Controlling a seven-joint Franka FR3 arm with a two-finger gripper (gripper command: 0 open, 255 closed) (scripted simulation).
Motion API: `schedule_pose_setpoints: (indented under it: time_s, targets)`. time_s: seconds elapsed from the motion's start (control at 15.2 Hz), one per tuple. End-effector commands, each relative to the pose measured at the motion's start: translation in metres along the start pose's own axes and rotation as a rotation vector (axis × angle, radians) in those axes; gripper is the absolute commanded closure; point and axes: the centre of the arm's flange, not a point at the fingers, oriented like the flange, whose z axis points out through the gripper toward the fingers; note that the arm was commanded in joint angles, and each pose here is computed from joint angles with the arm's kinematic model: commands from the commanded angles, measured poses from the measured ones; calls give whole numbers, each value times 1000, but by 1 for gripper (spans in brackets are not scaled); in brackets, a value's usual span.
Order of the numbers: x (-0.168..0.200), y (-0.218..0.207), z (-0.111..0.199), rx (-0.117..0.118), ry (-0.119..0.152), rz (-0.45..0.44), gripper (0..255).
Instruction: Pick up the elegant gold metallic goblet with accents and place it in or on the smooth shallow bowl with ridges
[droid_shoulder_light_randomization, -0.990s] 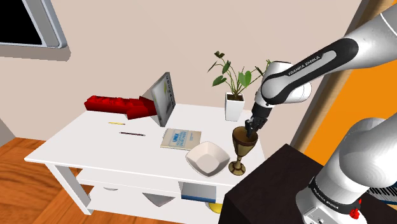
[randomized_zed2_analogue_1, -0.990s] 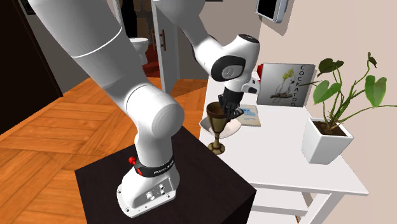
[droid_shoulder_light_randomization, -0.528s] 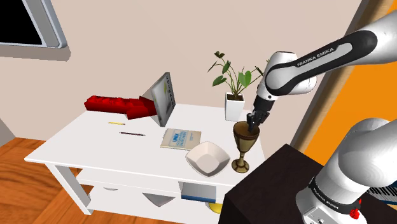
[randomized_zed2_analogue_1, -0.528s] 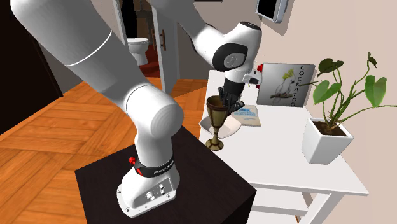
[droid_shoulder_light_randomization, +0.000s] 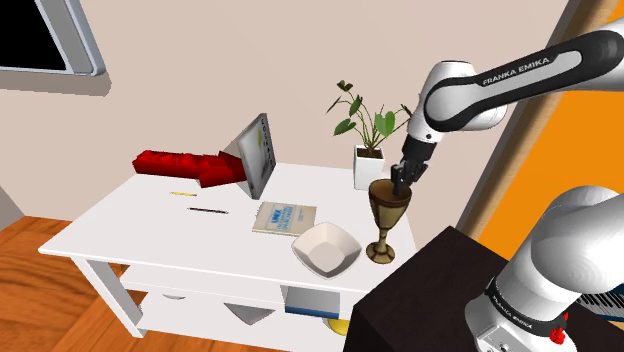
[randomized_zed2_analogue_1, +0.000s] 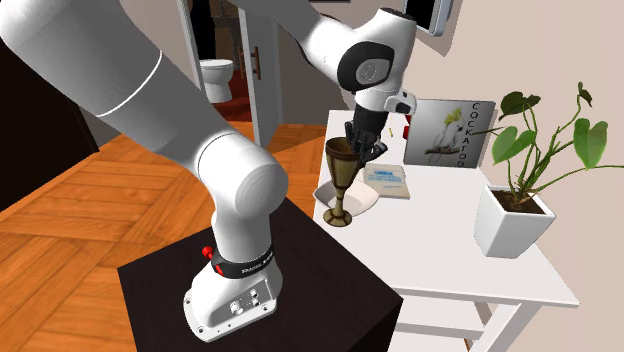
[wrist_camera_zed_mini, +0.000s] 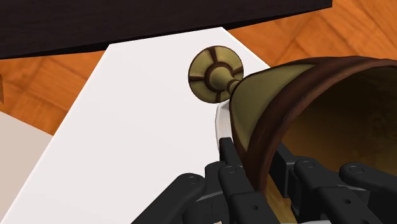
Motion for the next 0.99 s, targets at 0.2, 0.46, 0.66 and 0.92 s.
schedule_pose_setpoints:
  time_s: [0.2,0.46,0.66,0.92]
  targets:
    - [0,-5,-27,0,0,0,255]
    - [16,-24,-47,0,0,0,255]
    - [39,-51,-64,0,0,0,255]
    - [71,-87,-86,0,0,0,255]
